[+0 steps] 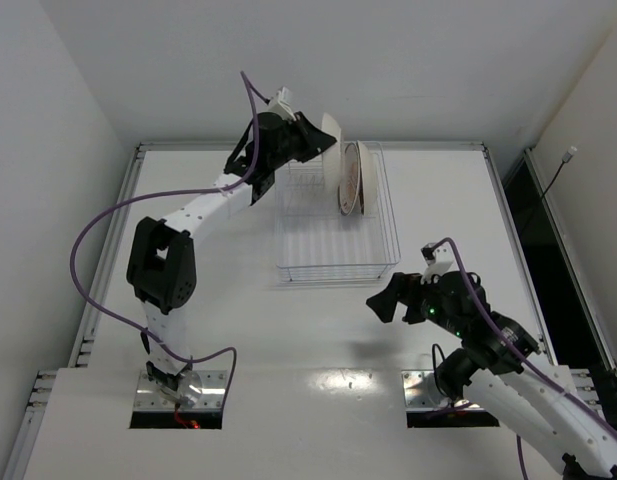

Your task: Load the plates into the dish rack

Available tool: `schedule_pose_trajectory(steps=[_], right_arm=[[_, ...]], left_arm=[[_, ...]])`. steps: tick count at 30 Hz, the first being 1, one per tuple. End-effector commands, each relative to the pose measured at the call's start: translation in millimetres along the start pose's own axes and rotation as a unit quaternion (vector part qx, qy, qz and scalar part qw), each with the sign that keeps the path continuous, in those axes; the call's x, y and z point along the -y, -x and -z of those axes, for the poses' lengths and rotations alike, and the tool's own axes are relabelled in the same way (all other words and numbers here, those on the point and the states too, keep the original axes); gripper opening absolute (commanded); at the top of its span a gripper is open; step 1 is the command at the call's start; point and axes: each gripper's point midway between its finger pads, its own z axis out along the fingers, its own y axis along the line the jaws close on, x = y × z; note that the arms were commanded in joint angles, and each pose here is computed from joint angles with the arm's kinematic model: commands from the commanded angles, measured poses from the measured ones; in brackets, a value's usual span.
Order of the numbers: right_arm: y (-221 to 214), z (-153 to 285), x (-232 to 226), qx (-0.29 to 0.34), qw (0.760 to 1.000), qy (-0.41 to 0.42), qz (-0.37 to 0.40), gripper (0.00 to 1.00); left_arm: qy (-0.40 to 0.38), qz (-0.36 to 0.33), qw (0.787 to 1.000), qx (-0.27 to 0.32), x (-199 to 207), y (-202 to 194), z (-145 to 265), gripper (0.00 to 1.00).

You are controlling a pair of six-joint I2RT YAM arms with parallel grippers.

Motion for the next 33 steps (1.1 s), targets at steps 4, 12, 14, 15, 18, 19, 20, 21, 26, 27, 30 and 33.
schedule_pose_trajectory(steps=[4,12,14,15,18,19,20,21,26,27,30,33], right_arm=[[9.1,-2.6,-10.2,0.012,1.0,0.019,0.003,1.0],[7.7,-5.2,-11.1,0.006,1.0,0.02,0.003,1.0],[7.7,-5.2,-11.1,0.006,1.0,0.02,0.003,1.0],[7.7,-5.2,-11.1,0.006,1.0,0.02,0.003,1.0],[6.4,-6.5,-10.3,0.002,1.0,0.018,0.003,1.0],[8.3,-6.8,-11.5,0.006,1.0,0.02,0.003,1.0],[7.4,-6.5,-12.8,0.003,1.0,0.024,0.003,1.0],[7.4,-6.5,-12.9,0.003,1.0,0.024,0.003,1.0],[7.4,-6.5,-12.9,0.003,1.0,0.024,0.003,1.0],[7.4,-6.5,-12.9,0.003,1.0,0.024,0.003,1.0],[7.4,-6.5,-12.9,0.003,1.0,0.024,0.003,1.0],[7.4,-6.5,-12.9,0.003,1.0,0.024,0.003,1.0]], left_arm=[[-0.071,-0.03,0.991,0.108,57.7,57.9,25.5,0.0],[-0.054,-0.031,0.993,0.102,43.2,45.6,33.3,0.0],[-0.054,-0.031,0.993,0.102,43.2,45.6,33.3,0.0],[-0.054,-0.031,0.993,0.102,41.8,44.3,33.2,0.0],[-0.054,-0.031,0.993,0.102,41.8,44.3,33.2,0.0],[-0.058,-0.032,0.992,0.106,45.8,47.7,33.7,0.0],[-0.062,-0.033,0.991,0.11,50.3,51.7,34.3,0.0],[-0.062,-0.033,0.991,0.11,50.4,51.7,34.3,0.0],[-0.067,-0.029,0.991,0.113,56.6,56.6,35.1,0.0],[-0.07,-0.03,0.99,0.116,58.3,58.0,35.4,0.0],[-0.074,-0.025,0.99,0.119,61.5,61.2,33.4,0.0],[-0.064,-0.023,0.992,0.11,54.0,55.6,29.8,0.0]])
